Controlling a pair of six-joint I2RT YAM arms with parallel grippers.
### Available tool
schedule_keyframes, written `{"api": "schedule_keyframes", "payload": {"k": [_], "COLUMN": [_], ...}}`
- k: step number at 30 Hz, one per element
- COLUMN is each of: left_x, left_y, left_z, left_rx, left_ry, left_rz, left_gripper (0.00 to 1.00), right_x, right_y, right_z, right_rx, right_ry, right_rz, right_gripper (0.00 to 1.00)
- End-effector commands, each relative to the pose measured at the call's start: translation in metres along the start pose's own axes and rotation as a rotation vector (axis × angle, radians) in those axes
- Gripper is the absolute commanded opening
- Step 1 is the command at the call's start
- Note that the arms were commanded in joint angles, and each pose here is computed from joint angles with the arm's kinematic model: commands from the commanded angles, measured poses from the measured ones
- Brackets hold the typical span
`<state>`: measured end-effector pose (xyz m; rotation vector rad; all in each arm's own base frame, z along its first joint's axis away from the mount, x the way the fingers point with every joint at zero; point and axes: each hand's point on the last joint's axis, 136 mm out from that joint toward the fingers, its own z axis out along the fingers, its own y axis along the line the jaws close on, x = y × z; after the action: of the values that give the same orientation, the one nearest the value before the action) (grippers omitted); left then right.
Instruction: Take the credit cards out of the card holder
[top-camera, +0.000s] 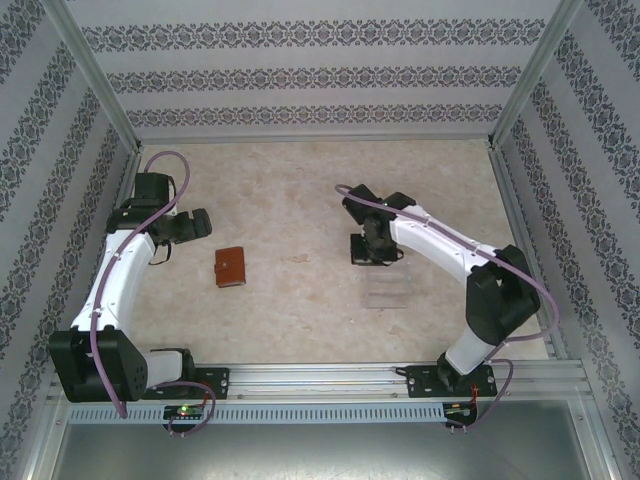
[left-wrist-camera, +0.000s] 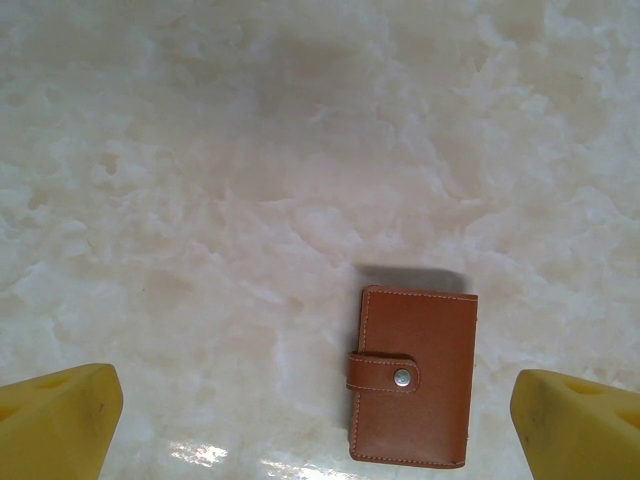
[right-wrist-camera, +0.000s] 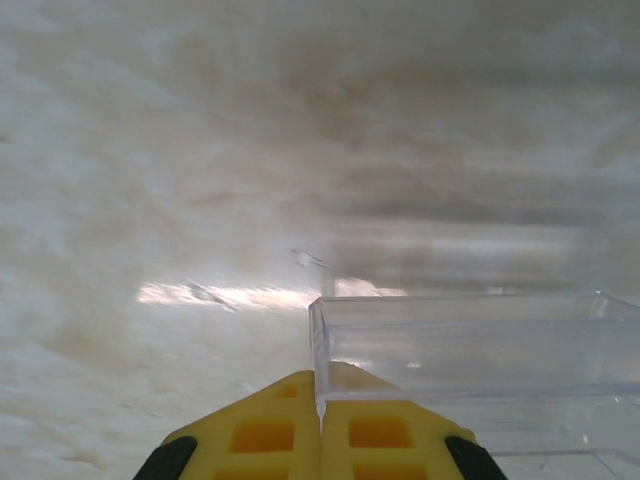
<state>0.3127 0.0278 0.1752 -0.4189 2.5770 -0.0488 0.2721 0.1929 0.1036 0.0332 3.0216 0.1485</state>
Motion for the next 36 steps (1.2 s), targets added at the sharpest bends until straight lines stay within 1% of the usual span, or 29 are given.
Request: {"api": "schedule_keyframes", "payload": {"k": [1,6,13,19,21,27,36], "left_x": [0.007,0.007,0.006,0.005,0.004,0.004,0.005], "left_y": [0.007,0.006,0.006,0.005,0.005,0.007,0.007], "left_z": [-0.004,-0.006,-0.009,-0.012,-0.012,-0.012,-0.009], "left_rx": [-0.016,-0.01,-0.003,0.002,0.004,-0.01,-0.008], "left_ry": [0.01,0.003,-0.011,-0.031,-0.035,-0.035,-0.026], "left_rz": [0.01,0.008,0.005,0.003,0.003,0.0,-0.003], "left_gripper": [1.0,1.0,1.0,1.0,1.0,1.0,1.0], "right_x": [-0.011,-0.031,-0.062,-0.092,-0.101,-0.118,-0.141], "right_y": [0.024,0.062,0.094,0.109,0.112,0.126,0.135], "right_z": [-0.002,0.005,0.013,0.018,0.025,0.044,0.059], "right_rx": [-0.001,0.0,0.052,0.098,0.12,0.117,0.118], "right_ry": [-0.008,-0.03,-0.083,-0.146,-0.154,-0.164,-0.229], "right_rz": [0.061,0.072,0.075,0.055,0.048,0.036,0.047], "right_gripper": [0.0,0.0,0.0,0.0,0.0,0.0,0.0]}}
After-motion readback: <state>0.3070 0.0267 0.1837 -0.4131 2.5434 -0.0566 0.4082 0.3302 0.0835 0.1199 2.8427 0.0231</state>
